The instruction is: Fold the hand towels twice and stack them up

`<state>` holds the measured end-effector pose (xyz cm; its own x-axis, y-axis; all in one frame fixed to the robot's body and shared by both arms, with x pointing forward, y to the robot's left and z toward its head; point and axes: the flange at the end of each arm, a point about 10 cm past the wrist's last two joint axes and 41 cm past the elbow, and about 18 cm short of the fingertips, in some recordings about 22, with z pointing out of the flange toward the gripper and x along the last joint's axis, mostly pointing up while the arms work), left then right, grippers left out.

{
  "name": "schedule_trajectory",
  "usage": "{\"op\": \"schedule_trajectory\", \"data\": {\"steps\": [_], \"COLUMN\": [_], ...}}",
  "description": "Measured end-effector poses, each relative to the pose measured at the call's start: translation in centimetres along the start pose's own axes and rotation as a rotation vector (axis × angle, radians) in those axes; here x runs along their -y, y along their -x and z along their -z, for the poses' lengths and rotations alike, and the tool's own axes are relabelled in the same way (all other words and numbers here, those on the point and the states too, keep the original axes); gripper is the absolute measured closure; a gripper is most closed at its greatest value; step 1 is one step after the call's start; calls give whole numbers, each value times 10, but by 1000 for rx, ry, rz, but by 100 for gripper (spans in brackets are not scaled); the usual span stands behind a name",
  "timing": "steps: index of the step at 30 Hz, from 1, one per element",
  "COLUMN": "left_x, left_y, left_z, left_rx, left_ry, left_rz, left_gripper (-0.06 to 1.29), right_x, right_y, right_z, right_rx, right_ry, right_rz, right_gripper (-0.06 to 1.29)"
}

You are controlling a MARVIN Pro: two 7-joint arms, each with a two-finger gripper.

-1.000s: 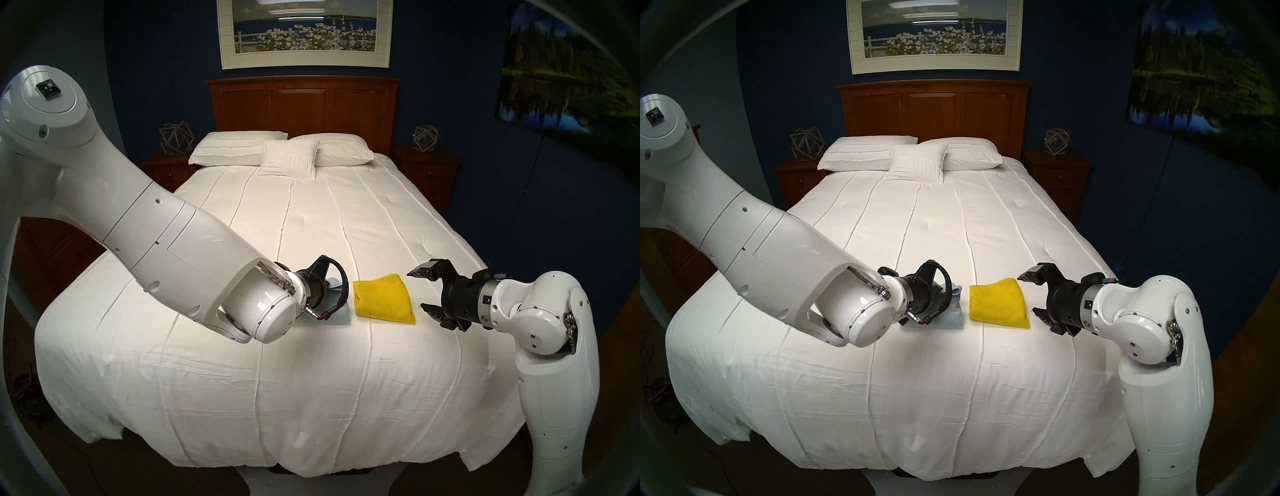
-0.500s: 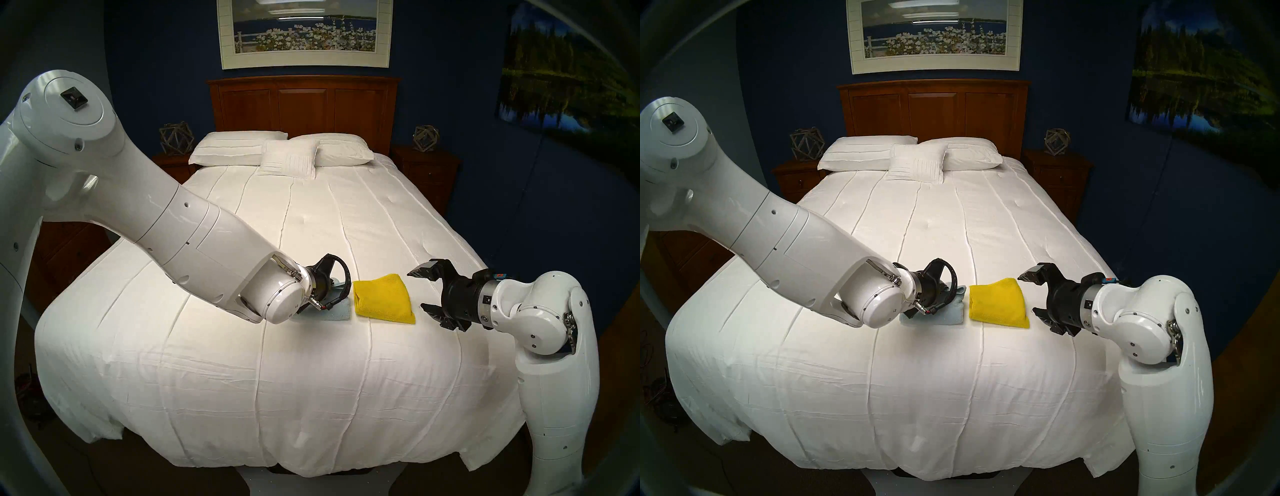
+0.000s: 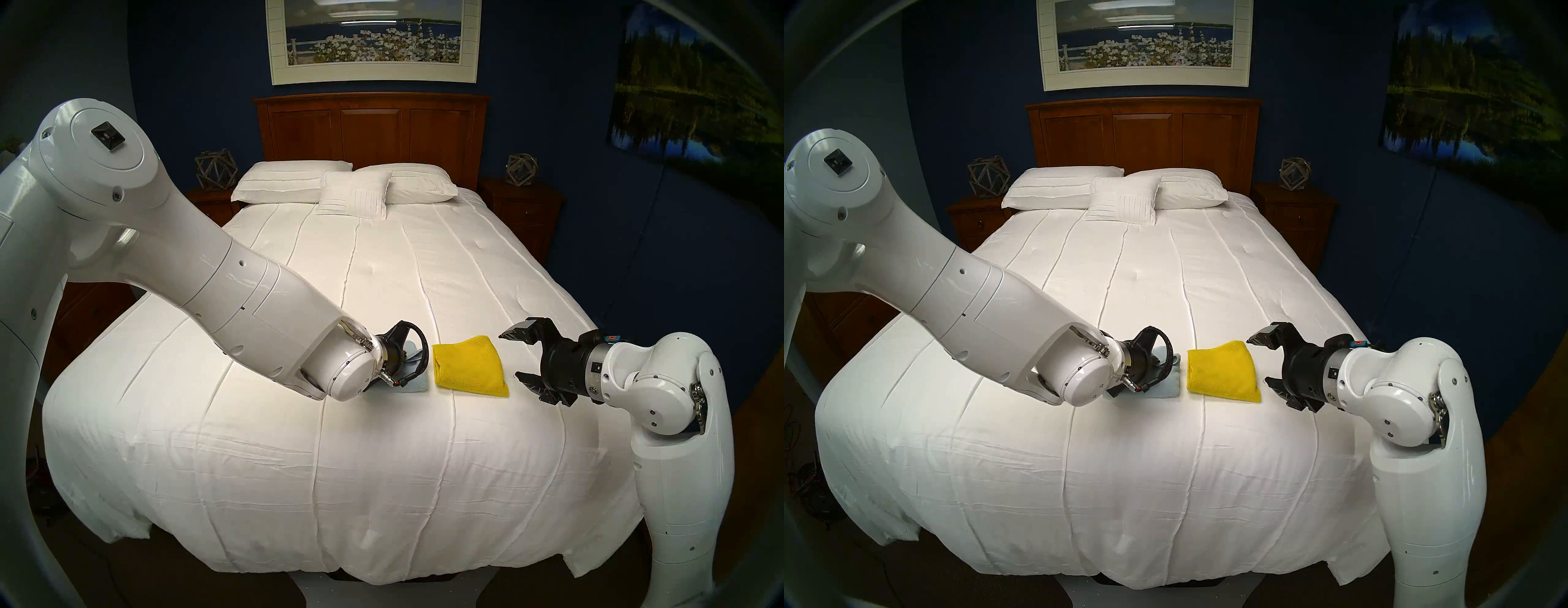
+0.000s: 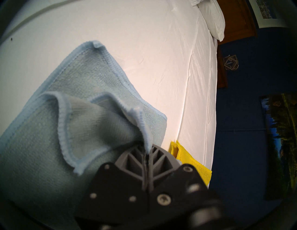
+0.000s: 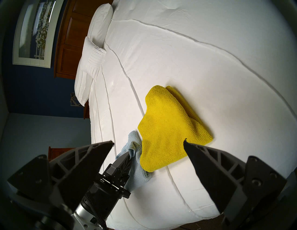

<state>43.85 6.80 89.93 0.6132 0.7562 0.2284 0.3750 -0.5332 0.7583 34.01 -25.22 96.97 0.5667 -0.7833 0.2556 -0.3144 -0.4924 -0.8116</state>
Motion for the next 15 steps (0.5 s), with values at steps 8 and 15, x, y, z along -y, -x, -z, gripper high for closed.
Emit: {"op": "schedule_trajectory", "data": {"steps": [8,15], "left_x": [-1,-2], "left_y": [-5,-7], "left_z": [-1,-1], "left_rx": [-21,-28], "left_ry": [4,9], "left_rz": [2,12], "left_gripper": [107,9], "right_x": [0,0], "right_y": [0,0], "right_z": [0,0], "right_rx": [0,0], "right_ry": [0,0], "right_rz": [0,0], "right_gripper": [2,2]}}
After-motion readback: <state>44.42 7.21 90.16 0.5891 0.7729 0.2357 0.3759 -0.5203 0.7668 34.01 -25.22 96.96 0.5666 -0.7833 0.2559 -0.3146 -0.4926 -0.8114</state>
